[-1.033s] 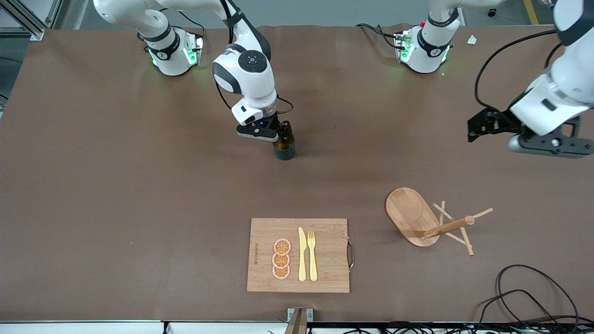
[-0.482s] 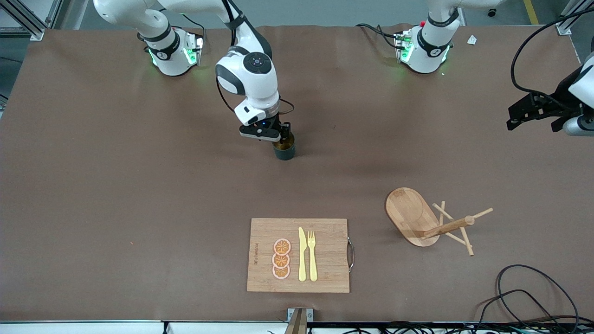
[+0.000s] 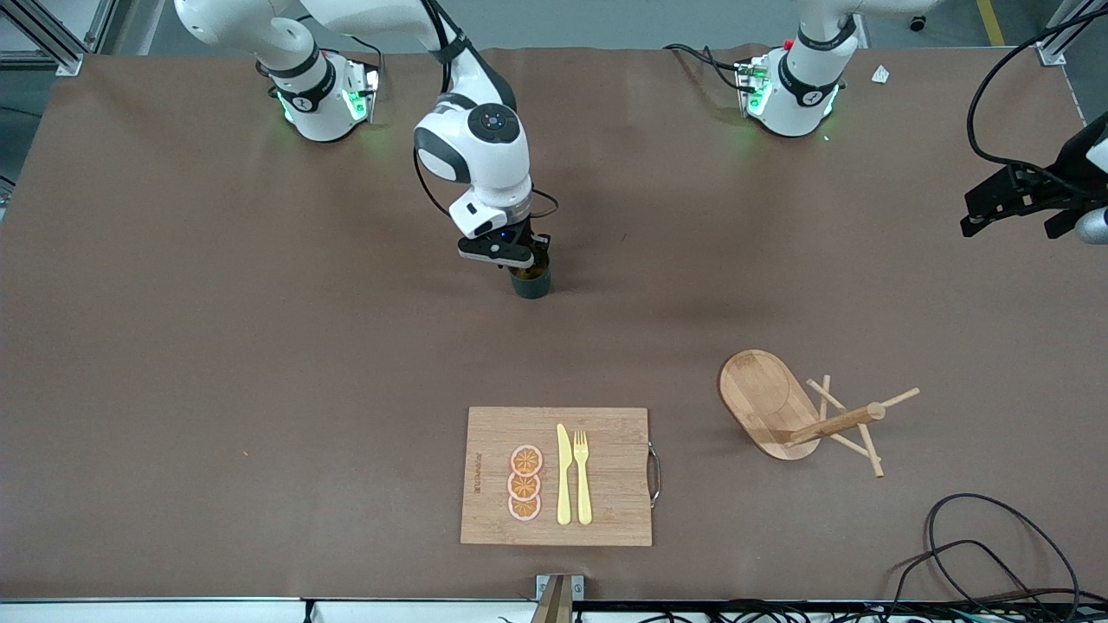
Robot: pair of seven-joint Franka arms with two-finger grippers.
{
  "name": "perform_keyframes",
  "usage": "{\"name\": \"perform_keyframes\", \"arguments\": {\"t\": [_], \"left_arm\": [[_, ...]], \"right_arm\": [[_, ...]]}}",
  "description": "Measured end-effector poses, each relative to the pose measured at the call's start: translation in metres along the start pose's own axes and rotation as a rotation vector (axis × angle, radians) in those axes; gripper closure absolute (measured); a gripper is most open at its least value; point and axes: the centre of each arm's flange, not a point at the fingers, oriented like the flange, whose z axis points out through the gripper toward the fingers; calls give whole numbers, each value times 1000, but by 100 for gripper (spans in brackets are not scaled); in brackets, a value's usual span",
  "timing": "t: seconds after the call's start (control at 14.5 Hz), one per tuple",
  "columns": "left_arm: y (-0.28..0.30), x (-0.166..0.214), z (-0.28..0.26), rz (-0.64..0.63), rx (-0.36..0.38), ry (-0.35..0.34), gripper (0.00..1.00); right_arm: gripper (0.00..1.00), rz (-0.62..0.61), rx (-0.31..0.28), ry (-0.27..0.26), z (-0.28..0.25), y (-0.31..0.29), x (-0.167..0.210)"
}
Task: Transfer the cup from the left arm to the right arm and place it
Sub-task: 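Lower the right gripper and grasp the mug's rim, then carry the mug with the right gripper away from the cutting board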
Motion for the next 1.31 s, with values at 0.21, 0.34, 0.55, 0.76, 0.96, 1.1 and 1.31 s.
{"name": "perform_keyframes", "arguments": {"t": [0.21, 0.34, 0.55, 0.76, 0.96, 1.1, 1.31], "left_arm": [[0, 0, 0, 1, -2, 1, 0], [0, 0, -2, 1, -3, 4, 0], [0, 0, -2, 1, -3, 4, 0], [-1, 0, -1, 0, -3, 1, 0], [-2, 0, 0, -3, -2, -3, 0], [-6, 1, 2, -10, -1, -6, 0], [-9, 1, 2, -14, 9, -7, 0]], "right_arm": [[73, 5, -1, 2, 0, 1, 3], [79, 7, -2, 3, 1, 2, 4], [96, 9, -2, 3, 1, 2, 4], [96, 22, -12, 7, -5, 0, 15], [96, 63, -127, -18, -30, 9, 48], [96, 36, -182, -43, -60, 32, 82], [96, -33, -203, -92, -104, 86, 133]]}}
